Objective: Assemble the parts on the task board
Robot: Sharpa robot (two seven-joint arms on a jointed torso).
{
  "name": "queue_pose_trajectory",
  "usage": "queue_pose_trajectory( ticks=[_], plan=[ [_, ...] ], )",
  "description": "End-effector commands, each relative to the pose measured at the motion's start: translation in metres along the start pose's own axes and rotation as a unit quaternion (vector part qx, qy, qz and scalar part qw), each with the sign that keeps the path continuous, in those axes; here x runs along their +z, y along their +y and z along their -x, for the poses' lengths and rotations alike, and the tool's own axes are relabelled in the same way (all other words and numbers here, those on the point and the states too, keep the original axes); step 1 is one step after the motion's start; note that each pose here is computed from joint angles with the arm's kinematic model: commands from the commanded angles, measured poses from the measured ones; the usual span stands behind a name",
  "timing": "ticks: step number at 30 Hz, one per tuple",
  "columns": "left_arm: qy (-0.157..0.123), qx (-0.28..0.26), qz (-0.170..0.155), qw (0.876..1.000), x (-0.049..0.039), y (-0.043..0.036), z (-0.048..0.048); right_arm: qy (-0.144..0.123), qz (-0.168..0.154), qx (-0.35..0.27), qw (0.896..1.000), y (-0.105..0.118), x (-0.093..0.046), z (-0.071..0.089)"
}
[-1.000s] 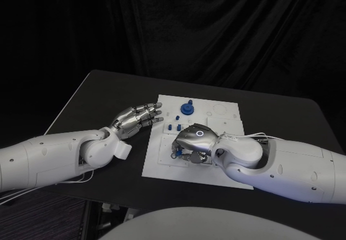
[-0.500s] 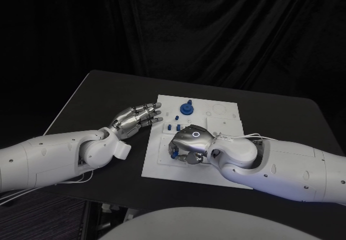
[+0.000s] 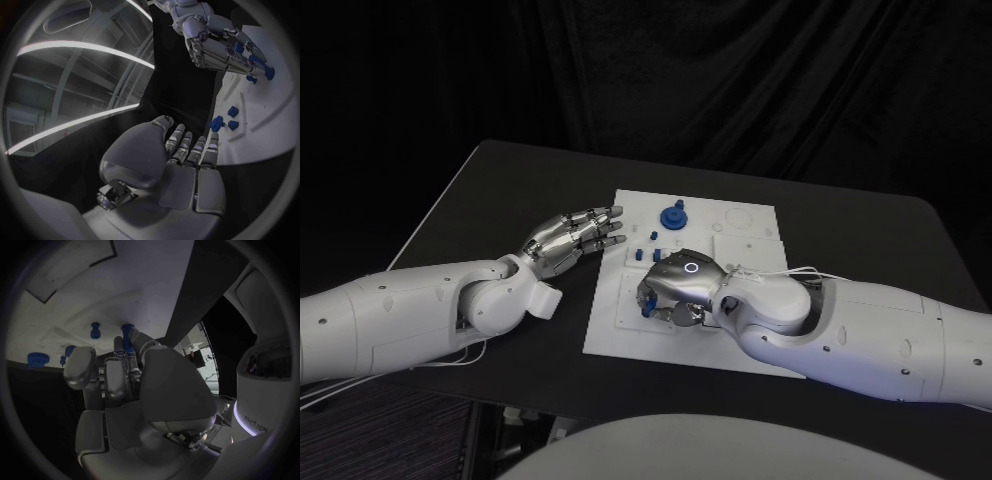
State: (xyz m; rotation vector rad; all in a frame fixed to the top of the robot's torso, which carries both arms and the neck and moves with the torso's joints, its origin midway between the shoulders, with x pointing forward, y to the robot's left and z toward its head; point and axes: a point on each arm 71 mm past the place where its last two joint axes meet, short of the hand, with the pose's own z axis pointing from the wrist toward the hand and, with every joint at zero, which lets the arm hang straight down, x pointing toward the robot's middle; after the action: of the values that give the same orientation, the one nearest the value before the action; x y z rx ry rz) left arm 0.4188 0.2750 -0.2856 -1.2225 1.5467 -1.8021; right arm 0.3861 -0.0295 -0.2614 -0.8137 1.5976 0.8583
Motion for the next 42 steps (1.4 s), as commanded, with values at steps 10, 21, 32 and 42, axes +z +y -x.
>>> queue_pose_trajectory(
  ticks=[10, 21, 32, 42],
  plan=[
    [0.008, -0.005, -0.004, 1.0, 0.0008, 0.0004, -0.0019, -0.008, 0.002, 0.012, 1.0, -0.004, -0.005, -0.004],
    [0.004, -0.002, -0.006, 1.0, -0.0004, -0.0002, -0.0011, -0.076, -0.004, 0.048, 0.996, -0.017, -0.031, 0.012],
    [0.008, 0.018, -0.038, 0.999, -0.0022, -0.005, -0.0074, -0.121, -0.073, 0.194, 0.971, -0.05, -0.098, 0.065],
    [0.012, 0.031, -0.051, 0.998, -0.0036, -0.0072, -0.0086, -0.078, -0.211, 0.309, 0.924, -0.093, -0.168, 0.056]
  ],
)
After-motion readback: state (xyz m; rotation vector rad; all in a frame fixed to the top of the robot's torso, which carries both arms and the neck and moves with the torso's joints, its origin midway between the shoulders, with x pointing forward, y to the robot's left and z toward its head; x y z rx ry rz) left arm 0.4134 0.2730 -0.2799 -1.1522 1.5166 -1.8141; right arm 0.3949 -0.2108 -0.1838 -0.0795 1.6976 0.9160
